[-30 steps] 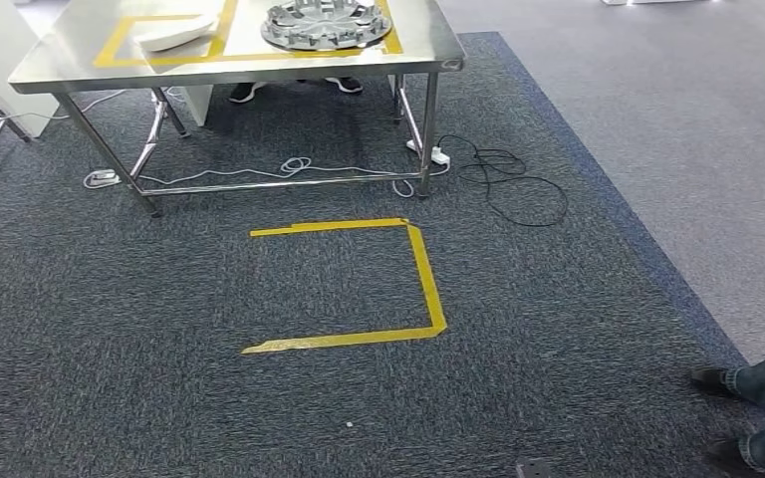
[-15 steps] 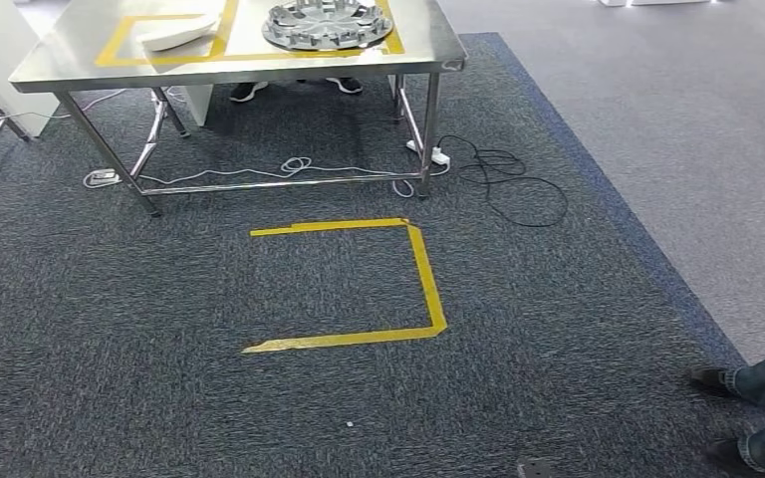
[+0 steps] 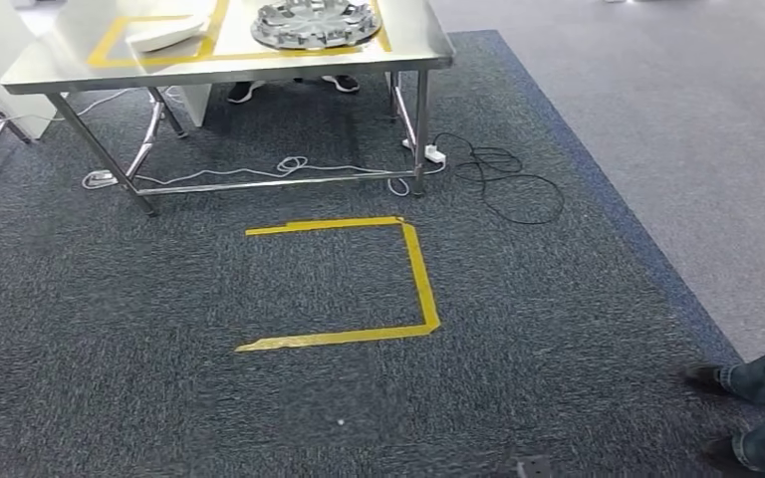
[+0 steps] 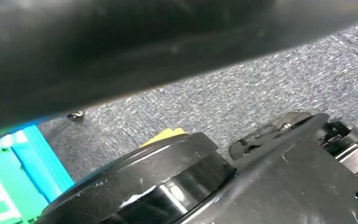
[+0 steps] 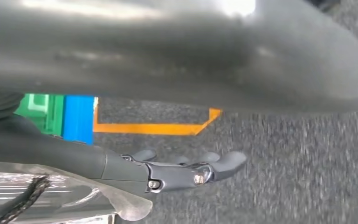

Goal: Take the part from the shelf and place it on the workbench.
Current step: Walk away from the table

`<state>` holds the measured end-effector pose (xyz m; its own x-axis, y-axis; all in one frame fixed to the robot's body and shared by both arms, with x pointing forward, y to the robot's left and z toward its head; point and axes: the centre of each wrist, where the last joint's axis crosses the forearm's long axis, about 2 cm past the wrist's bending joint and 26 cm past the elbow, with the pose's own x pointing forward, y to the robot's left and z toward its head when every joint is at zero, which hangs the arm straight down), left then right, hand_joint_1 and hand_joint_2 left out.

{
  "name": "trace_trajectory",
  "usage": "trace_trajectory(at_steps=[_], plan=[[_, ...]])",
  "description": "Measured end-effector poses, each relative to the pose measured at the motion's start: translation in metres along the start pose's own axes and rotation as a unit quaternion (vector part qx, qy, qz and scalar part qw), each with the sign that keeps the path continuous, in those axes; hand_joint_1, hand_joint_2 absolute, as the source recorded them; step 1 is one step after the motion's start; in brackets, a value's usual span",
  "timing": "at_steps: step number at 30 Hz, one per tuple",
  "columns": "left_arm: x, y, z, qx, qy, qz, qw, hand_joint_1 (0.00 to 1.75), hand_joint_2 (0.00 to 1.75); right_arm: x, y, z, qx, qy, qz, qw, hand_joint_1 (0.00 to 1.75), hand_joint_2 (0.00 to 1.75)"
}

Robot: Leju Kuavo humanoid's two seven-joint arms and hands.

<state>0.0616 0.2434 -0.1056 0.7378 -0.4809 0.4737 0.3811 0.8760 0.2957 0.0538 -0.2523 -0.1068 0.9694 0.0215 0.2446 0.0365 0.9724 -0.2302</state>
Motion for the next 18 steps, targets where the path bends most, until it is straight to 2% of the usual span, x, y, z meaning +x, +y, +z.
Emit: trace_trajectory(at_steps=[18], plan=[[0.0007, -0.0009, 0.0001, -0.002, -0.001, -0.008, 1.0, 0.0, 0.0, 0.0, -0.0005, -0.0002, -0.001, 0.003, -0.005, 1.0, 0.0, 0.0]])
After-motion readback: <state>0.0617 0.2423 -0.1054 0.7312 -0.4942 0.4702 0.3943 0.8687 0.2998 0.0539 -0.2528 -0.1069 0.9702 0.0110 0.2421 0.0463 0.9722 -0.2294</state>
